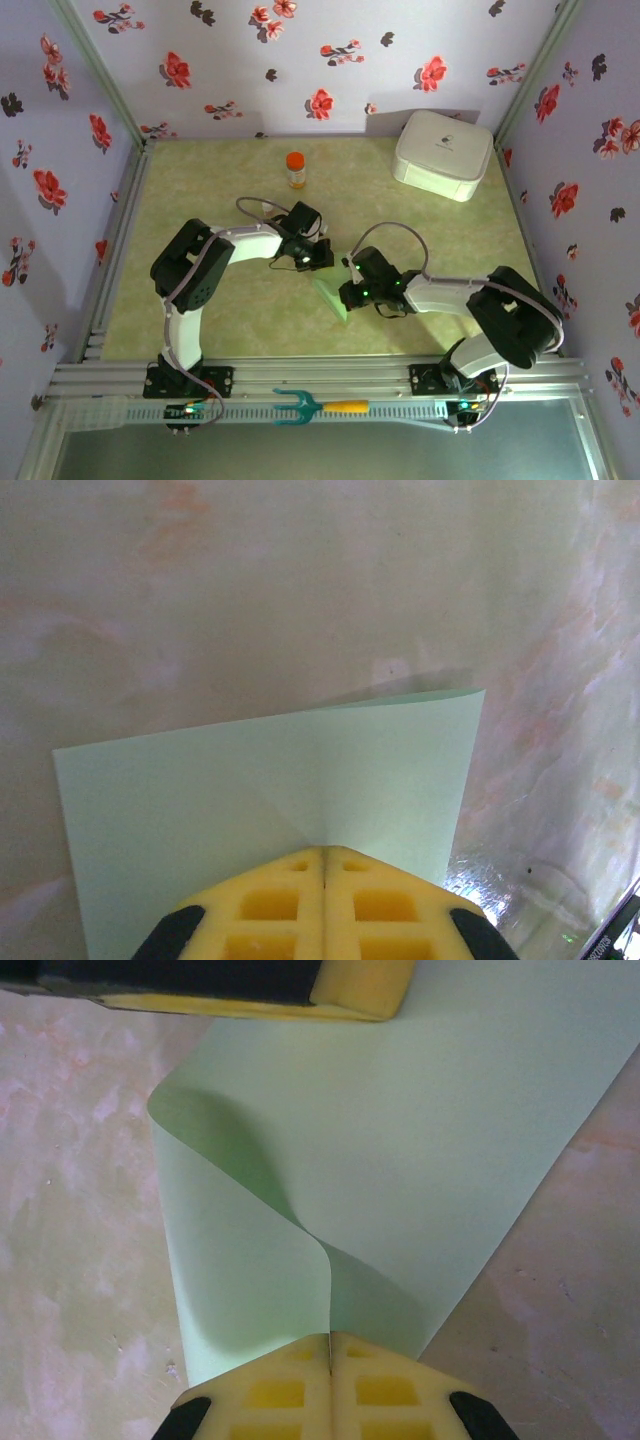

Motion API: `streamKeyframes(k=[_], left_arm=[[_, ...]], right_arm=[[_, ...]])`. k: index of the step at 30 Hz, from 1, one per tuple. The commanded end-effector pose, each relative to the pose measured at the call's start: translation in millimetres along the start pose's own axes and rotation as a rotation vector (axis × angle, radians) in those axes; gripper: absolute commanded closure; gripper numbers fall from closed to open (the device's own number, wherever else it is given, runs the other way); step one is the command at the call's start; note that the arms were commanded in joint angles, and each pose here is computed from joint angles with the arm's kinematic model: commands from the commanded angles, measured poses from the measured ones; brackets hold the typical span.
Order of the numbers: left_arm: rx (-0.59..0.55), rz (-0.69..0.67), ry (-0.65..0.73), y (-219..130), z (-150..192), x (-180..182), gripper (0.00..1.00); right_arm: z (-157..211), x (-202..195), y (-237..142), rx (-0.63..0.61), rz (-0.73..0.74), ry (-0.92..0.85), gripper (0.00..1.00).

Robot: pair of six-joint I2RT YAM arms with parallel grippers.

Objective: Fold a paper plane with a square sheet of paper (pick it up from the middle)
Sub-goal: Third fold the triangle at the center of the table.

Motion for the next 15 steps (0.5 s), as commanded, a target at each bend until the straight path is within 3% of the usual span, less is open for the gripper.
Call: streamKeyframes(k=[1, 15], left_arm=[[0.004, -0.081, -0.021, 1.4, 6.0, 17.5, 0.97], [-0.013, -0.068, -0.005, -4.4, 1.8, 7.6, 0.98]], right_arm=[[-2.6, -3.8, 1.7, 0.014, 0.025, 0.014, 0.97], [-1.4, -6.4, 0.0, 0.032, 0.052, 0.014, 0.97]])
Point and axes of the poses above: each hand's point on the last joint's axis, 136 mm out from that joint toward the fingers, its own y axis out along the fingers, its own x axis along the line the jaws close on, z = x × y, the point moved 6 cm from there along -y, back along the fingers, and after that the axes turned 15 degrees about -y, right-handed, at the moved point
